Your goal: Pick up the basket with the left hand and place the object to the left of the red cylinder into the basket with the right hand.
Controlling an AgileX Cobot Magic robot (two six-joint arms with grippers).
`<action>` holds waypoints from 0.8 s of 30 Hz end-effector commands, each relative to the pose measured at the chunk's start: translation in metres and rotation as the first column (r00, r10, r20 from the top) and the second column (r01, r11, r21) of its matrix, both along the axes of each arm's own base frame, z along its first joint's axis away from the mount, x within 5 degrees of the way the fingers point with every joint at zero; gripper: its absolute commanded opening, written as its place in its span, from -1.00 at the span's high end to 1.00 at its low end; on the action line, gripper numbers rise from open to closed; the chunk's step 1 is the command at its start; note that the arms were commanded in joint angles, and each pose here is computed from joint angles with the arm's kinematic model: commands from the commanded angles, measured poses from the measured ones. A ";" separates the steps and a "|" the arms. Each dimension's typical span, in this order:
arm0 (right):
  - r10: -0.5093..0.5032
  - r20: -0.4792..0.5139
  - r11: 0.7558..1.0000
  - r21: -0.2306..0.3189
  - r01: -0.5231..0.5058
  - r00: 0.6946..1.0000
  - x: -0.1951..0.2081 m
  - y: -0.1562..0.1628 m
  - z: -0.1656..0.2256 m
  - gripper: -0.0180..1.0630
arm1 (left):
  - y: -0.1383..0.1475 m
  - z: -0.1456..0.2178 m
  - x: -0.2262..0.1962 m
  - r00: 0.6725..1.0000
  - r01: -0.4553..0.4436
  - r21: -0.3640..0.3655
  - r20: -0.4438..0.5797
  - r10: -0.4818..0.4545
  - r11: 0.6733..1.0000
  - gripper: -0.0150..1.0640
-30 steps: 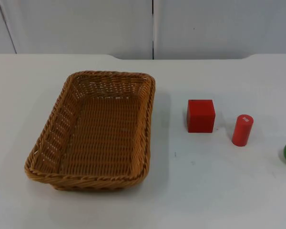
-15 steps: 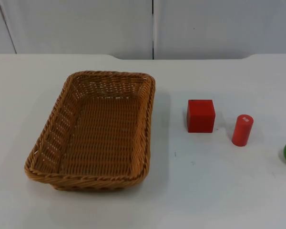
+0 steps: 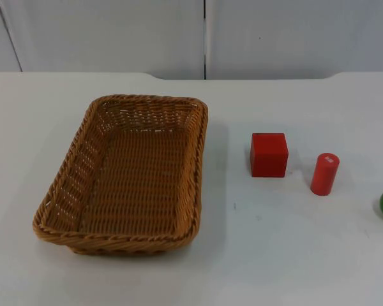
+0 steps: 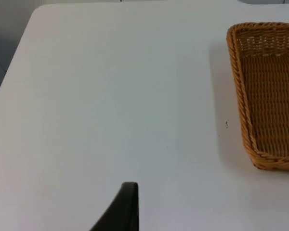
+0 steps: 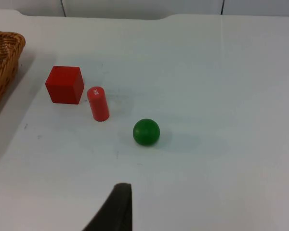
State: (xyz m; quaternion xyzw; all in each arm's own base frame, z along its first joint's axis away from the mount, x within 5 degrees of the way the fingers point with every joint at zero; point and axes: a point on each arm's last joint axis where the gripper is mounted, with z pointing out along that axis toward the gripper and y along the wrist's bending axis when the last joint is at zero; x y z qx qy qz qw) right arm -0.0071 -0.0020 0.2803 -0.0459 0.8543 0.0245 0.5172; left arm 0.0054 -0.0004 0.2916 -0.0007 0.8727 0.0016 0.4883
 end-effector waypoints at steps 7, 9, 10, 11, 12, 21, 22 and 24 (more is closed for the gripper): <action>-0.006 0.007 1.000 0.001 0.006 1.000 0.000 0.000 0.000 -0.98 | -0.001 0.013 0.017 0.999 0.006 -0.014 -0.044 -0.007 1.000 -0.97; -0.006 0.007 1.000 0.001 0.006 1.000 0.000 0.000 0.000 -0.98 | -0.001 0.014 0.020 0.999 0.007 -0.017 -0.045 -0.008 1.000 -0.97; -0.006 0.005 1.000 0.001 0.006 1.000 0.000 0.000 0.000 -0.98 | -0.001 0.014 0.023 0.999 0.009 -0.020 -0.049 -0.010 1.000 -0.97; -0.006 0.005 1.000 0.001 0.006 1.000 0.000 0.000 0.000 -0.98 | -0.002 0.015 0.026 0.999 0.011 -0.026 -0.052 -0.012 1.000 -0.97; -0.006 0.005 1.000 0.001 0.006 1.000 0.000 0.000 0.000 -0.98 | -0.002 0.015 0.028 0.999 0.014 -0.034 -0.050 -0.015 0.999 -0.97; -0.004 0.005 1.000 0.003 0.004 1.000 0.000 0.000 0.000 -0.98 | -0.005 0.016 0.043 0.997 0.025 -0.071 -0.070 -0.030 0.997 -0.97; -0.003 0.005 1.000 0.001 0.003 1.000 0.000 0.000 0.000 -0.98 | -0.006 0.016 0.045 0.997 0.027 -0.080 -0.075 -0.033 0.996 -0.97; -0.003 0.005 1.000 0.001 0.003 1.000 0.000 0.000 0.000 -0.98 | -0.006 0.016 0.048 0.996 0.029 -0.089 -0.077 -0.036 0.996 -0.97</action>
